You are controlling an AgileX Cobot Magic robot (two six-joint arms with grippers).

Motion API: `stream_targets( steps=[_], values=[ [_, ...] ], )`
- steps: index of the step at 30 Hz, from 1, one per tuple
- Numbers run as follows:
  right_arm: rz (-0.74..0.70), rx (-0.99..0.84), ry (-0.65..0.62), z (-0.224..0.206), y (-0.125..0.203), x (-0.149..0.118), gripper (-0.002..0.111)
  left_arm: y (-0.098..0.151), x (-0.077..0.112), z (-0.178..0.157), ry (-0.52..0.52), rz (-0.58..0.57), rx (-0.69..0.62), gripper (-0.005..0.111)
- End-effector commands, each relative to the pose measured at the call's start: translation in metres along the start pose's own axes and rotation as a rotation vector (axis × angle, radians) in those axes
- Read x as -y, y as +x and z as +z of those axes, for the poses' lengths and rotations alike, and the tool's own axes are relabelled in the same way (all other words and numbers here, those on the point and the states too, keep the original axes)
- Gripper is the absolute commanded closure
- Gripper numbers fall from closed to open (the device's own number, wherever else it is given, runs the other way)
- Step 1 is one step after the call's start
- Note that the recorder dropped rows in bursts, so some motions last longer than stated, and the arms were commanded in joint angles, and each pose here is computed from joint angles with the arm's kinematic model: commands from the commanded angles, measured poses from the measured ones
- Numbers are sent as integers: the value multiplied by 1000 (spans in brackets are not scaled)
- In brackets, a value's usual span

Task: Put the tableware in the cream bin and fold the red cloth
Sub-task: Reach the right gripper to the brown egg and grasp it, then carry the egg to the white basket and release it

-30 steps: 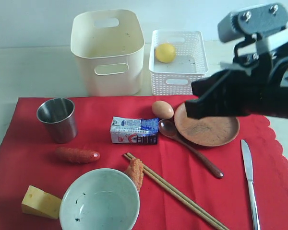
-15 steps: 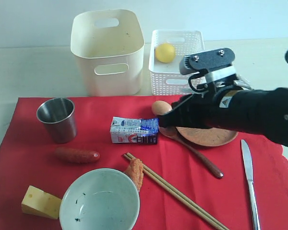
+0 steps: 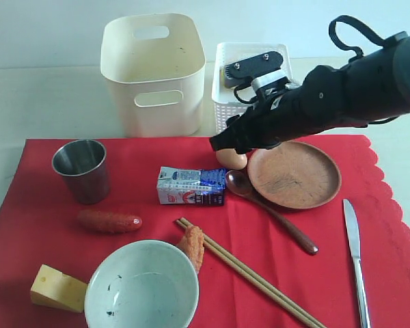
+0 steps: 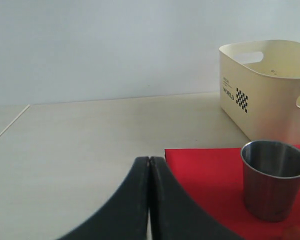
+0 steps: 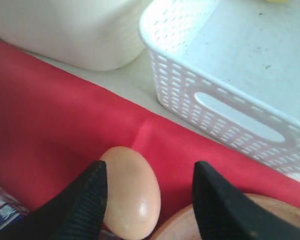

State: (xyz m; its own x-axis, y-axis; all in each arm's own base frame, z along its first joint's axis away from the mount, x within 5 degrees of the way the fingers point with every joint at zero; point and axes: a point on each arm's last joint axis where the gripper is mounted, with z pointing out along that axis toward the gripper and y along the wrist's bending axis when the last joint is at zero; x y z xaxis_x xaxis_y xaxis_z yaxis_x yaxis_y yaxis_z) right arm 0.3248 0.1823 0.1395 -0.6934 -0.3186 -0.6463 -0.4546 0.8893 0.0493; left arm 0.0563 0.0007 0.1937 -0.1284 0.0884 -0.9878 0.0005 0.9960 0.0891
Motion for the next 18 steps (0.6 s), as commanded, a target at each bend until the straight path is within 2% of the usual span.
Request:
stream_targets(
  steps=[1,14,16,18],
  values=[
    [-11,-32,-4,14,-3,2,57,-1,0,-1,-5,-2,14,107],
    [-67,-148,-22,41,17,0,58,-1,0,-1,-5,-2,14,107],
    [-86,-149,-24,41,17,0,61,-1,0,-1,-5,-2,14,107],
    [-88,-147,-23,41,17,0,70,-1,0,-1,-5,-2,14,107]
  ],
)
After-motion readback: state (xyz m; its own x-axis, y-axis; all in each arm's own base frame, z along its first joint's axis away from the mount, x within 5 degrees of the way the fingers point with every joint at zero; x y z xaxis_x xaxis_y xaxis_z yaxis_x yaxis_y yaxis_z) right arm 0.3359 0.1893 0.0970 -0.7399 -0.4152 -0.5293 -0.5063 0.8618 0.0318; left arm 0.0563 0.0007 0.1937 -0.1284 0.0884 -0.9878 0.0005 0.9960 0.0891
